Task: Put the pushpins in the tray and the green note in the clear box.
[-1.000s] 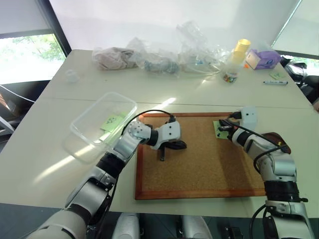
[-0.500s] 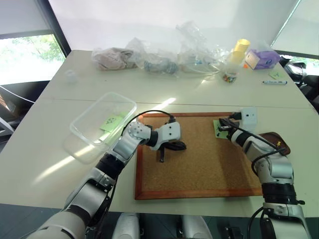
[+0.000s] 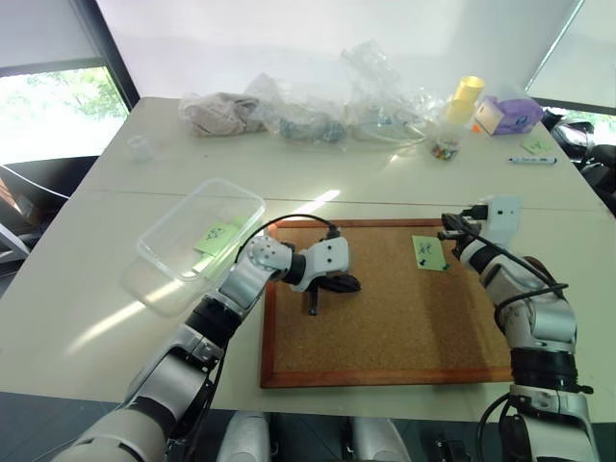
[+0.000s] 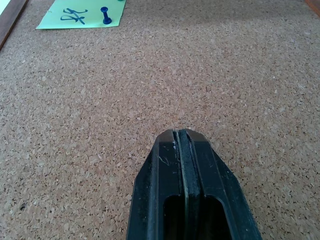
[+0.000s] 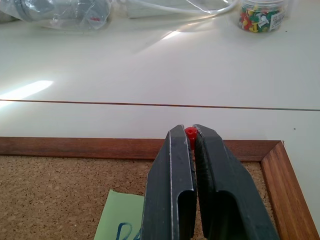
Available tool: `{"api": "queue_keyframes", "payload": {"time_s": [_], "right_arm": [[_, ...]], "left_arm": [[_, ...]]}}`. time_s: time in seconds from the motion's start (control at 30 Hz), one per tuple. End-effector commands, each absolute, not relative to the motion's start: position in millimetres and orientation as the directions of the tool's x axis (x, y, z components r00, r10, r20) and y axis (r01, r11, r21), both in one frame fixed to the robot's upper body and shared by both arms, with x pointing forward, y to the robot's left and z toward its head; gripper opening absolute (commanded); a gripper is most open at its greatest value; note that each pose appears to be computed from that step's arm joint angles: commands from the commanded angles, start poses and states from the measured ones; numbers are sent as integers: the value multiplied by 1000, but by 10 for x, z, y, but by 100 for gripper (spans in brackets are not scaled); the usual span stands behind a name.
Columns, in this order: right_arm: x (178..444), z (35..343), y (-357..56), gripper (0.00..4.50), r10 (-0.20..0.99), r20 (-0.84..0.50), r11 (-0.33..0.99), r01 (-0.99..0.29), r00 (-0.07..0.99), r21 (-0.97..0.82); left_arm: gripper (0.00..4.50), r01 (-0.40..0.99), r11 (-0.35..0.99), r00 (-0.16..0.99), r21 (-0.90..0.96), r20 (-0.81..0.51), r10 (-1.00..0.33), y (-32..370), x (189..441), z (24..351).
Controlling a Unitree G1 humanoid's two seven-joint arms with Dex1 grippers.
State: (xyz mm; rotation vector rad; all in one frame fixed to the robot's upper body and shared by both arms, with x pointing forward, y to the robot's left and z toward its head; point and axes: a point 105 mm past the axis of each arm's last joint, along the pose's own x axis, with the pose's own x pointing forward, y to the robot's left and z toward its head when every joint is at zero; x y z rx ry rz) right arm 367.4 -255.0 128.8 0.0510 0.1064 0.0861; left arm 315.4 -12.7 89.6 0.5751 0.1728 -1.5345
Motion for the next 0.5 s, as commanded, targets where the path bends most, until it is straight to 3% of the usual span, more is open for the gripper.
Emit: {"api": "queue_keyframes", "payload": {"time_s": [0.03, 0.17, 0.37, 0.5], "right_arm": [[3594, 1479, -2648, 3, 57, -34, 998, -56, 998, 34], [3332, 1590, -2885, 3, -25, -8, 1000, 25, 1000, 6], [2626, 1500, -3368, 3, -218, -93, 976, 216, 972, -30], [2496, 1377, -3464, 3, -248, -144, 968, 250, 958, -3]], "left_arm": [[0, 977, -144, -40, 157, -531, -846, -135, 2980, 611], [0, 974, -147, -37, 173, -520, -854, -137, 2977, 645], [0, 965, -117, 18, 236, -501, -865, -171, 3066, 720], [0, 964, -100, 34, 248, -485, -874, -208, 3094, 747]]}}
